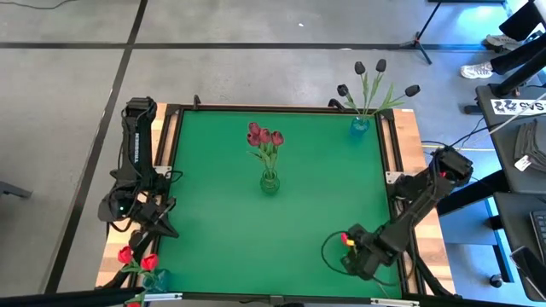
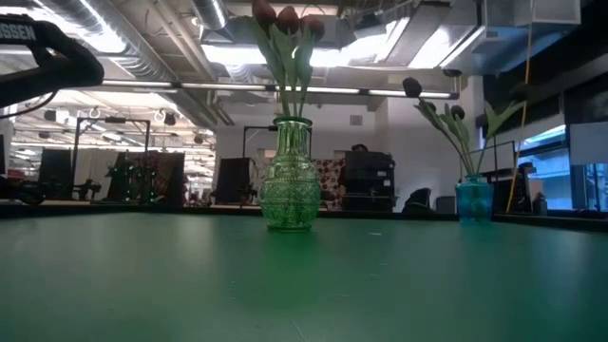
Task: Sort flowers into vase by color
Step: Put the red flower into the bottom left blue vase
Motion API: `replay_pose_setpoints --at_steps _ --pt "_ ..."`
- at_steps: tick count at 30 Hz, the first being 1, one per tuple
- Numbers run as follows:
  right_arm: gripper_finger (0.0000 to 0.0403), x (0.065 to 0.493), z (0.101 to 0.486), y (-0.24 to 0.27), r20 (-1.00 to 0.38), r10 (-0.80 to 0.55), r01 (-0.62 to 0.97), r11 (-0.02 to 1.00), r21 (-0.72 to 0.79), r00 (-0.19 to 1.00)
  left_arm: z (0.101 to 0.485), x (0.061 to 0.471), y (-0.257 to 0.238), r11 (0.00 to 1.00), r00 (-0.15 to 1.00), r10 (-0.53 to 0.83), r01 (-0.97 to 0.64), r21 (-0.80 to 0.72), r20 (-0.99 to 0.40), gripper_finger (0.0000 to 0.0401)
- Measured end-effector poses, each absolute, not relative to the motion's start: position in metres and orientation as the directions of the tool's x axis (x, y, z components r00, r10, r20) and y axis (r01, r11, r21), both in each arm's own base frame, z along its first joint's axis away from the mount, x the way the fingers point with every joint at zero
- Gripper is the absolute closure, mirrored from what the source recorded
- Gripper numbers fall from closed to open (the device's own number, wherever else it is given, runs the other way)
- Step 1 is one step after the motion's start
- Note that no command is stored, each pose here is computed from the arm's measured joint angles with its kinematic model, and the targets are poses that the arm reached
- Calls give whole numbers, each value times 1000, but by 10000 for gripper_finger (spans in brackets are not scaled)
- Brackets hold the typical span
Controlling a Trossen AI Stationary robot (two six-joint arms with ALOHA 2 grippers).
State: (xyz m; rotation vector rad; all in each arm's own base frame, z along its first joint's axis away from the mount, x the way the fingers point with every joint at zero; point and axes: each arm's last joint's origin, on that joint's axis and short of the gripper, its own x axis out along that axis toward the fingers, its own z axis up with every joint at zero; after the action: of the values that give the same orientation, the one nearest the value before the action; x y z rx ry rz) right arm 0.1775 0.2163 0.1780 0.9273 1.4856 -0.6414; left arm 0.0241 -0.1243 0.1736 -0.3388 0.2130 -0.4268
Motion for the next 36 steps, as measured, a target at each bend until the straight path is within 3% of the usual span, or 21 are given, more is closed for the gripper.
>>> replay_pose_setpoints --at_steps 7,12,16,19,24,29,36 --pt "210 180 147 216 -998 63 840 541 40 7 173 24 -124 875 896 -426 372 -310 -128 399" --pt "282 190 141 212 -998 63 817 575 37 1 173 24 -124 871 892 -433 377 -317 -130 399" --pt "374 200 146 208 -999 35 782 623 35 17 173 24 -124 885 902 -413 365 -289 -126 399" --pt "387 213 153 202 -997 -19 767 640 44 72 173 25 -122 909 927 -357 318 -269 -111 399" --pt "396 252 184 194 -954 -101 686 716 128 283 169 32 -119 906 953 -276 214 -365 -126 386" --pt "396 308 231 167 -788 -252 546 828 124 561 158 49 -114 901 941 -247 135 -412 -232 342" --pt "397 362 298 165 -357 -159 226 962 156 921 161 72 -111 920 944 -213 106 -378 -253 282"
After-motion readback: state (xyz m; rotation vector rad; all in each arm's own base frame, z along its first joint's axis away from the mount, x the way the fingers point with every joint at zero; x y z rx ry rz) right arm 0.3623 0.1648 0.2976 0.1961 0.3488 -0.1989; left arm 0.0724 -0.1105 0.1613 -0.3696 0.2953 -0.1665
